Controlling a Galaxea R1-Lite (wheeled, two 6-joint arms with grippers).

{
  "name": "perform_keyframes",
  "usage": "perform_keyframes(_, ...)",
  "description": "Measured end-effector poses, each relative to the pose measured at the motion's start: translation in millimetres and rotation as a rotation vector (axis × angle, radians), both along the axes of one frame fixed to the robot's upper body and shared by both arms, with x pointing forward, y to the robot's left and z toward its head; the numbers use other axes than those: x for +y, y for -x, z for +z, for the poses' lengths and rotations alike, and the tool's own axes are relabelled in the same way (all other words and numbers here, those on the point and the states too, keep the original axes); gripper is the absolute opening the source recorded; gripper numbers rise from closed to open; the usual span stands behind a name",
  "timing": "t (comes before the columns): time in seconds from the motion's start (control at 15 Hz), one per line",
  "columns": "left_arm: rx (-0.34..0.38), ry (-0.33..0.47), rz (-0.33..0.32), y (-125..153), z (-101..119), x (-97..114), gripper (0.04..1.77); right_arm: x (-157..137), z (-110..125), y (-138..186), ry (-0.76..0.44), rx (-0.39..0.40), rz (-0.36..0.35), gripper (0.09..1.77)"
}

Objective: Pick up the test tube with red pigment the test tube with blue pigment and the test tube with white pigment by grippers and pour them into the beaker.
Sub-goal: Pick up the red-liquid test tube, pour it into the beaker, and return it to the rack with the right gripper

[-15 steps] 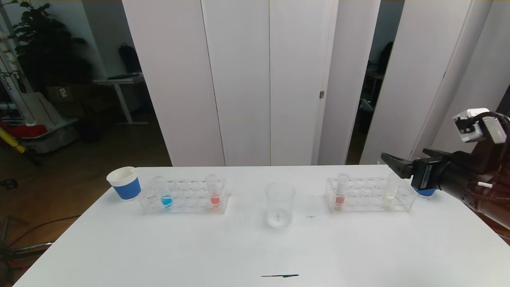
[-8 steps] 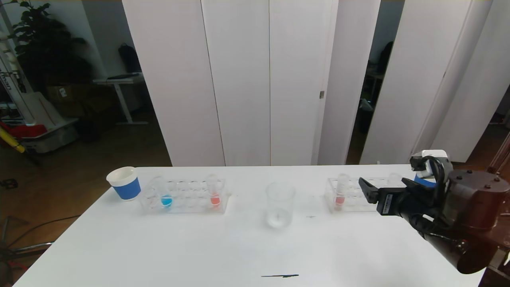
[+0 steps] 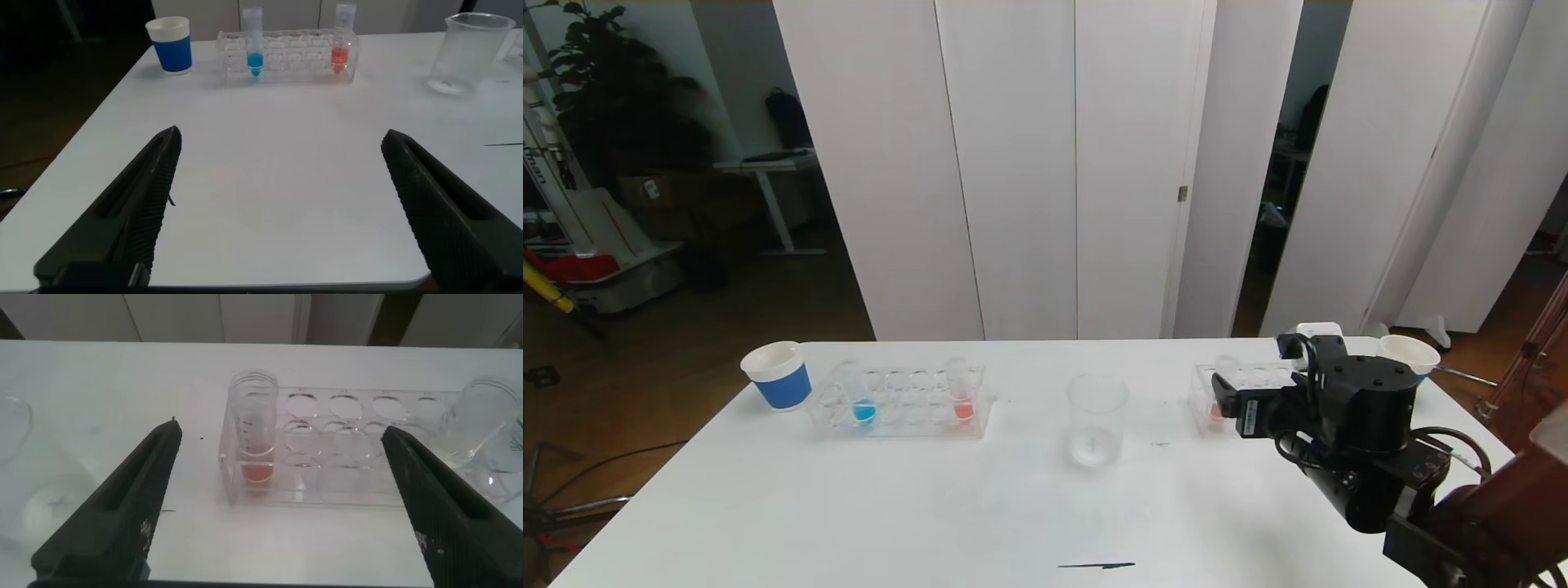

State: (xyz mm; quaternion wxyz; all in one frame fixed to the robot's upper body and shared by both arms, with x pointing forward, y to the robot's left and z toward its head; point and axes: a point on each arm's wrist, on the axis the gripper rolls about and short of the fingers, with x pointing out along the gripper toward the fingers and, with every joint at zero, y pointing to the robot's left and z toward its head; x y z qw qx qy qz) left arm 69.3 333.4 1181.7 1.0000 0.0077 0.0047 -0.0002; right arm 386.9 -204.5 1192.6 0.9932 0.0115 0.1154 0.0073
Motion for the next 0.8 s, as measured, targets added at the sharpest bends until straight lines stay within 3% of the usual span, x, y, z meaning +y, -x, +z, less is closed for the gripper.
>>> perform_keyframes(0.4, 0.0, 0.0, 0.0, 0.0, 0.0, 0.0, 1.75, 14.1, -22.5, -40.2, 0.017, 0.0, -0.007, 1.75)
perform_keyframes(0.8, 0.0, 0.0, 0.0, 0.0, 0.0, 0.0, 1.75, 21.1, -34.5, -58.8, 0.054, -0.005, 0.002, 1.75)
